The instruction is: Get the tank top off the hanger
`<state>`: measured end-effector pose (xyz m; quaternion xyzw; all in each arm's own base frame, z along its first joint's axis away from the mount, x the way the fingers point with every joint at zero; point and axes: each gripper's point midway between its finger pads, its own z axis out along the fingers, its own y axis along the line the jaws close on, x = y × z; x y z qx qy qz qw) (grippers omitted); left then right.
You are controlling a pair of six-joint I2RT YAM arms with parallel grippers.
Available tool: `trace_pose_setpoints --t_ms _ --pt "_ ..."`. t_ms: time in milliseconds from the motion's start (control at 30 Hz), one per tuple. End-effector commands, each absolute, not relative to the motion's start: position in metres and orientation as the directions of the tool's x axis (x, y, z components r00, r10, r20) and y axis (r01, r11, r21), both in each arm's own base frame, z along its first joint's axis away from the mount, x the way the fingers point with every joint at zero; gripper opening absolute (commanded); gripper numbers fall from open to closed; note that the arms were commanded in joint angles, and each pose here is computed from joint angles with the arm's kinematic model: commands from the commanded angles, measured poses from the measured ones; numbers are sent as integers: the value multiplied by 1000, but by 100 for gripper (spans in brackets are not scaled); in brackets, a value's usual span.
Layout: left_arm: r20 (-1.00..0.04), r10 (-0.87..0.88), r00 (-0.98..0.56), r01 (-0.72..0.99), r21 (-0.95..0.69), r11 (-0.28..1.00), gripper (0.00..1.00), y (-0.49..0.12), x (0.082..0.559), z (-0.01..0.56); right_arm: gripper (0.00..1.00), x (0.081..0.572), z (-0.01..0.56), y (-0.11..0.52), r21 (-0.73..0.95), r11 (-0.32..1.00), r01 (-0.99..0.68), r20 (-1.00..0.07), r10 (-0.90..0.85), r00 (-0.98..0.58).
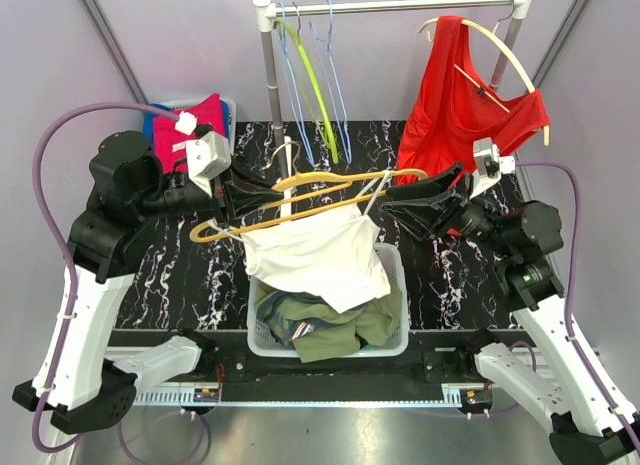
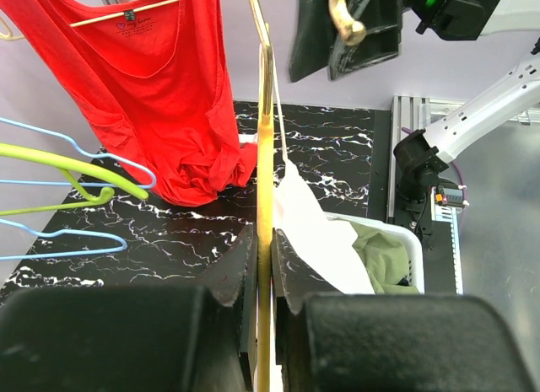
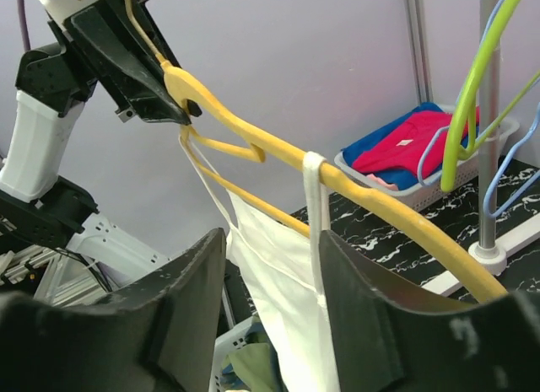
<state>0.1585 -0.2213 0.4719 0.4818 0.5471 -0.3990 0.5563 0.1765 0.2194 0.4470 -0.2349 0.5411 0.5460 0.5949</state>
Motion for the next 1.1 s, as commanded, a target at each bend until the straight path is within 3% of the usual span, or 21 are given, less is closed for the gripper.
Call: trace_pose_setpoints --t_ms 0,367,567,833,1067 --pt "-985 53 166 959 174 222 8 -219 155 488 59 184 443 219 324 322 -890 -896 406 -180" --pt "-985 48 166 961 173 217 9 -219 153 491 54 194 445 231 351 255 -901 -878 425 -222" --pt "-984 49 169 960 176 220 8 -218 153 491 36 197 444 238 366 200 -909 -867 428 -255" --pt "-985 51 162 961 170 218 8 -218 154 488 0 192 448 236 363 194 -911 -863 439 -251" --pt "-982 96 162 952 182 246 8 -214 159 472 0 177 466 229 339 187 -922 -857 466 -220"
